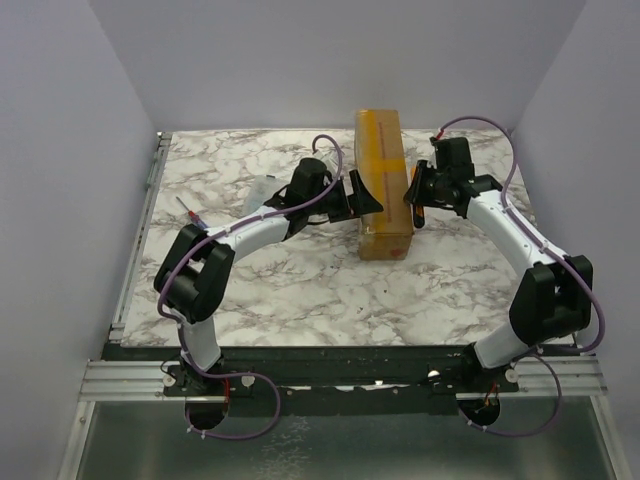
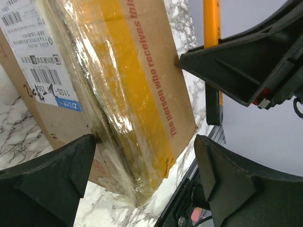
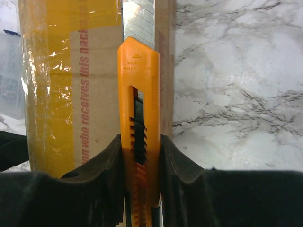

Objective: Unpack the express box

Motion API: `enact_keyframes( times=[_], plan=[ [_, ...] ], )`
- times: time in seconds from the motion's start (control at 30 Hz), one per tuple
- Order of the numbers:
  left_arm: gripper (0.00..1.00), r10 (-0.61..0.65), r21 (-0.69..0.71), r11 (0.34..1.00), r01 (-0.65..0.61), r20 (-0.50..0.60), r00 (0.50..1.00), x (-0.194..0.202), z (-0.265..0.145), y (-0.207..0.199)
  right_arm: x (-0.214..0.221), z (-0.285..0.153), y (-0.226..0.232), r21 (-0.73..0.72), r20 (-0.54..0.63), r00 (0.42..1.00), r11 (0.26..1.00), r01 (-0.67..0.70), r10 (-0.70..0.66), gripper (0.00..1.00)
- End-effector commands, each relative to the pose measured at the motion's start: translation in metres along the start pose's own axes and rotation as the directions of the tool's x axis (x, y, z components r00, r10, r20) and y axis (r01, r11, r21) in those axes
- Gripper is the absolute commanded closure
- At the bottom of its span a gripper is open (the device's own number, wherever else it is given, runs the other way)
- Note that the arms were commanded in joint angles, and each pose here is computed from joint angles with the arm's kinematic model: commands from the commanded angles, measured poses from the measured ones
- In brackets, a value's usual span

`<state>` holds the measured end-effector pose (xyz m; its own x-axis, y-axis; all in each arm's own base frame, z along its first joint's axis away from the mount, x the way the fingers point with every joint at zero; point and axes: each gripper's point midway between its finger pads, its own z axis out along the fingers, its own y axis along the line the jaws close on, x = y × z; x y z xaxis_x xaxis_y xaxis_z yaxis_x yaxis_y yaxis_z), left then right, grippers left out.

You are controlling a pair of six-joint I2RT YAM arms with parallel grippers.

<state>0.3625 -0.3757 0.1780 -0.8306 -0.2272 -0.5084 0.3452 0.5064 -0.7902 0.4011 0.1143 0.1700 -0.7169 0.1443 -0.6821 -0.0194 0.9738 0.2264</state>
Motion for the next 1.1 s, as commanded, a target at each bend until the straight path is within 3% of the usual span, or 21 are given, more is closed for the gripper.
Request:
enact_keyframes(
  times=[0.0,0.2,0.4,0.73,1.07],
  plan=[
    [0.09,0.03,0.039,0.999,-0.028,-0.039,0.999,0.008,0.007,-0.009,0.002,0.009,0.012,-0.102,-0.002,1.0,0.995,0.004,-0.004,1.0],
    [0.1,0.049,0.088,0.995,-0.045,-0.038,0.998,0.006,0.001,-0.032,0.037,0.006,0.008,-0.138,-0.042,0.997,0.988,-0.073,0.068,1.0],
    [0.1,0.048,0.147,0.988,-0.044,-0.021,0.999,0.009,-0.01,-0.076,0.083,-0.004,0.008,-0.221,-0.114,0.981,0.958,-0.18,0.158,1.0],
    [0.09,0.039,0.21,0.977,-0.042,0.021,0.999,0.036,-0.017,-0.156,0.116,-0.017,-0.003,-0.309,-0.185,0.946,0.898,-0.315,0.268,1.0],
    [0.07,0.04,0.143,0.988,-0.051,0.081,0.996,0.028,-0.026,-0.159,0.137,-0.016,-0.003,-0.329,-0.225,0.933,0.879,-0.345,0.282,1.0]
  ],
)
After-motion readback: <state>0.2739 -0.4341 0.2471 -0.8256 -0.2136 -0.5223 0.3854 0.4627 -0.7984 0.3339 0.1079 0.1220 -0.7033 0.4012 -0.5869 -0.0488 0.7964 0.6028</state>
